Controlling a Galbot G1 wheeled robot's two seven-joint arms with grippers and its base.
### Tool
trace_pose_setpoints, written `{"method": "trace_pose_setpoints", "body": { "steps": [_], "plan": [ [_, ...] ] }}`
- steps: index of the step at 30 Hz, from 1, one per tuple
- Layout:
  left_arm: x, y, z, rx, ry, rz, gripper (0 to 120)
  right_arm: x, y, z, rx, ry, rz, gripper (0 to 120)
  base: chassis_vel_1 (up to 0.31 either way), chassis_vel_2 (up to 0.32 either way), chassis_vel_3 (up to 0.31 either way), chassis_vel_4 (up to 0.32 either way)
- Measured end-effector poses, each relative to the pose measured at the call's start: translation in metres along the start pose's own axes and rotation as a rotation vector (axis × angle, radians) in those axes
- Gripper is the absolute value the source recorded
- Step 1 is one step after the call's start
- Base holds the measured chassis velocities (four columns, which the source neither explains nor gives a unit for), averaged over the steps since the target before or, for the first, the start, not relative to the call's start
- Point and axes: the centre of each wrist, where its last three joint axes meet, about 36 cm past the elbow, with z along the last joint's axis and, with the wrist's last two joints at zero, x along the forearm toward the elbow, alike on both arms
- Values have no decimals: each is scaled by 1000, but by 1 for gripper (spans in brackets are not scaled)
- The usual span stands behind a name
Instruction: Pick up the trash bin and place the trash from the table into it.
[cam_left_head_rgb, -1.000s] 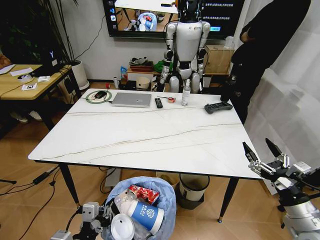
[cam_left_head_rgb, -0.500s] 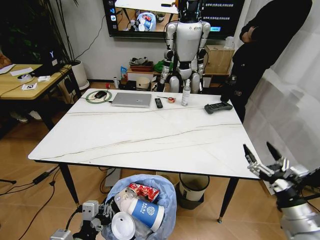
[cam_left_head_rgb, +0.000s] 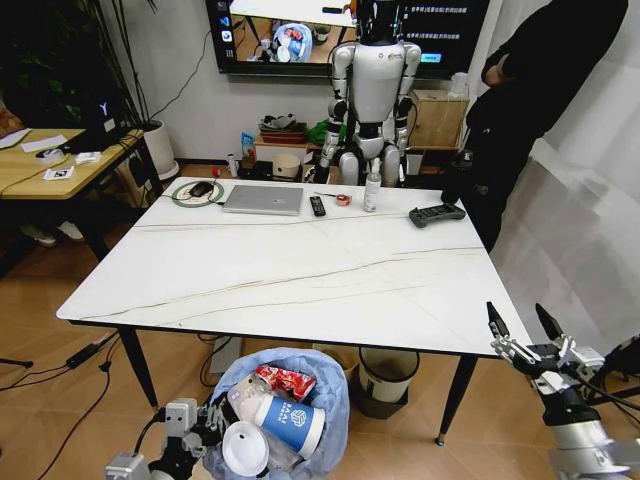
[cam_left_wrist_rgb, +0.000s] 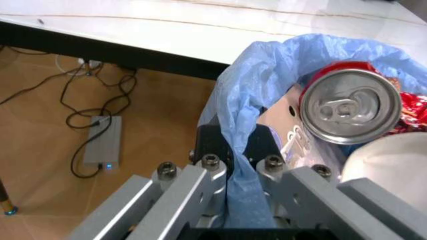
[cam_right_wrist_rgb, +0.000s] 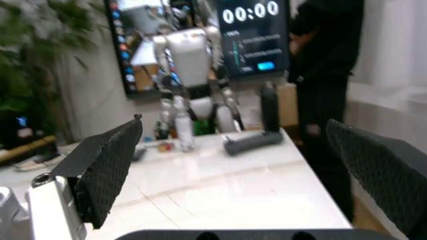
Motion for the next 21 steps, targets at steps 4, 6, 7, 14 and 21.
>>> {"method": "trace_pose_setpoints", "body": {
  "steps": [4,6,7,14,21],
  "plan": [
    [-3,3,0,-5,8,2,0,24,-4,-1,28,0,57,100,0,0,0,0],
    [-3,3,0,-5,8,2,0,28,-5,-1,34,-1,63,100,0,0,0,0],
    [-3,3,1,-4,9,1,0,30,-5,-1,39,-2,66,100,0,0,0,0],
    [-2,1,3,1,13,2,0,40,-5,3,60,-3,79,100,0,0,0,0],
    [0,1,4,0,15,-3,0,42,-4,8,61,0,77,100,0,0,0,0]
  ]
}}
